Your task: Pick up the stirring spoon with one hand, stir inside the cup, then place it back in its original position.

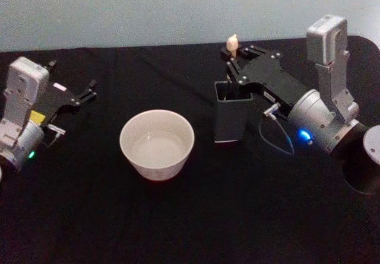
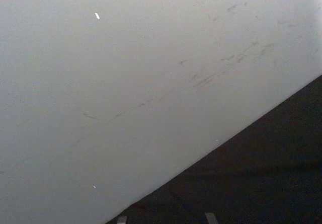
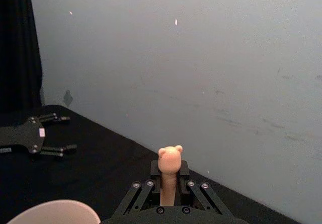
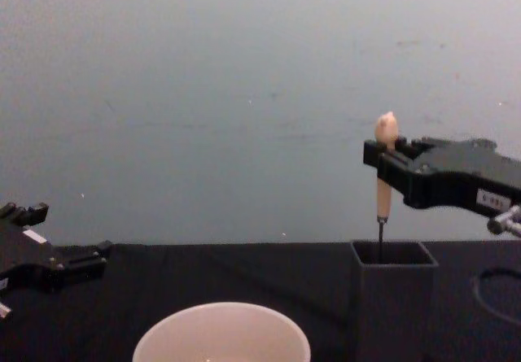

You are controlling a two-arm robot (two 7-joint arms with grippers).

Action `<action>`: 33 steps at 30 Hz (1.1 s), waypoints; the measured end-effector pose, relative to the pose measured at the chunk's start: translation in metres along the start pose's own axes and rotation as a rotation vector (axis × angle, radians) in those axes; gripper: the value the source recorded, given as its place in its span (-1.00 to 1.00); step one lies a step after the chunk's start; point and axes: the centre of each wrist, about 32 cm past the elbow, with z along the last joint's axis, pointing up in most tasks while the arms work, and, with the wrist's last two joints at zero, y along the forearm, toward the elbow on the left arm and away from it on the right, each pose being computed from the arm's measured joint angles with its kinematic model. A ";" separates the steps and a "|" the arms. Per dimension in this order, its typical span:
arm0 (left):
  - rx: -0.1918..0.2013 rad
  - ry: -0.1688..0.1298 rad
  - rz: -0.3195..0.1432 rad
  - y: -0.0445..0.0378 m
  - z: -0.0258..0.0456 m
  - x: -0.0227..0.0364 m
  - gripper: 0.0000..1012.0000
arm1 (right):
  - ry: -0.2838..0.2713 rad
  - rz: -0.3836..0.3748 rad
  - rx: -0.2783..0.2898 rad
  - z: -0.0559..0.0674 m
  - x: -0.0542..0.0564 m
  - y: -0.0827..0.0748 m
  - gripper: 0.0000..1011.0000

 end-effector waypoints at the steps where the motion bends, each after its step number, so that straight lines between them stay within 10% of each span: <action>1: 0.000 0.000 0.000 0.0000 0.0000 0.0000 0.98 | 0.001 -0.003 -0.007 -0.002 -0.001 0.000 -0.58; 33: 0.000 0.000 0.000 0.0000 0.0000 0.0000 0.98 | 0.010 -0.001 -0.130 -0.033 -0.008 -0.009 -0.58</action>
